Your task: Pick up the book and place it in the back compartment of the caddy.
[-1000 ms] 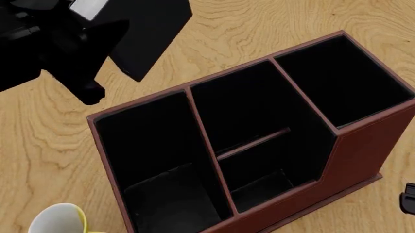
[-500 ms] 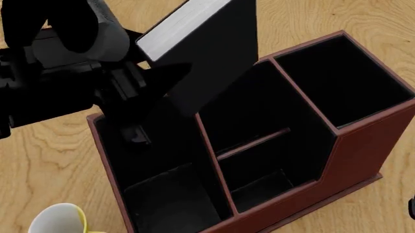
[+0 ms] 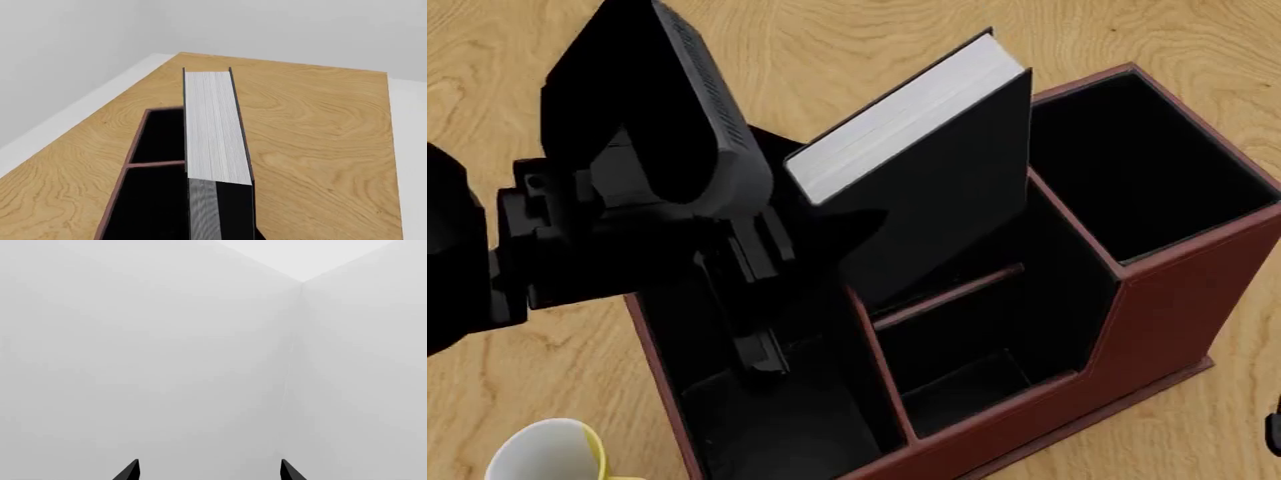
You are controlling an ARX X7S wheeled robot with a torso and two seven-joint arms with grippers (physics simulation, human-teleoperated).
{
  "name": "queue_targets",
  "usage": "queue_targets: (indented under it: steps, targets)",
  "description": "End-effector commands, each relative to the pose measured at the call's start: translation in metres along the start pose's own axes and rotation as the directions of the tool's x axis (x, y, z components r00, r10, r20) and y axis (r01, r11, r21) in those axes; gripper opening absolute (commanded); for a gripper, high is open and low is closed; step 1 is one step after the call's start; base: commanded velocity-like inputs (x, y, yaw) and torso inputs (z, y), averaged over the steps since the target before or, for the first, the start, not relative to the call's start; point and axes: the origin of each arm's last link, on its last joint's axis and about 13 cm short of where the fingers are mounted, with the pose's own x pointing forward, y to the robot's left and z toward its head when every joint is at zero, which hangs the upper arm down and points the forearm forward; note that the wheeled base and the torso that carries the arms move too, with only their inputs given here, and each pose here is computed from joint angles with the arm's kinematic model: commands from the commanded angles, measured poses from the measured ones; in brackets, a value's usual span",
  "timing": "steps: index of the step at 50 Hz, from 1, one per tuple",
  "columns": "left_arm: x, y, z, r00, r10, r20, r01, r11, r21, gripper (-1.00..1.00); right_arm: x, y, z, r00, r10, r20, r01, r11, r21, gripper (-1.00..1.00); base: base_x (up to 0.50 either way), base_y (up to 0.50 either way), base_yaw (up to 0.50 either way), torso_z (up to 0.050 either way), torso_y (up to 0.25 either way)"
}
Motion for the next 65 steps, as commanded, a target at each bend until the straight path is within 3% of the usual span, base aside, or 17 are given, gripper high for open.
queue_targets:
  steps: [1, 65]
  targets:
    - [0.007, 0.0, -0.005, 1.0, -0.016, 0.022, 0.017, 1.0, -0.008, -1.0, -0.001, 0.001, -0.002, 1.0, 0.002, -0.005, -0.002, 1.0, 0.001, 1.0, 0.0, 0.0, 0.0, 0.0, 0.0]
    - [0.052, -0.002, -0.048, 0.995, -0.099, -0.029, 0.098, 0.994, -0.048, -1.0, -0.003, -0.002, -0.007, 1.0, -0.01, -0.02, 0.01, 1.0, -0.006, 1.0, 0.0, 0.0, 0.0, 0.0, 0.001]
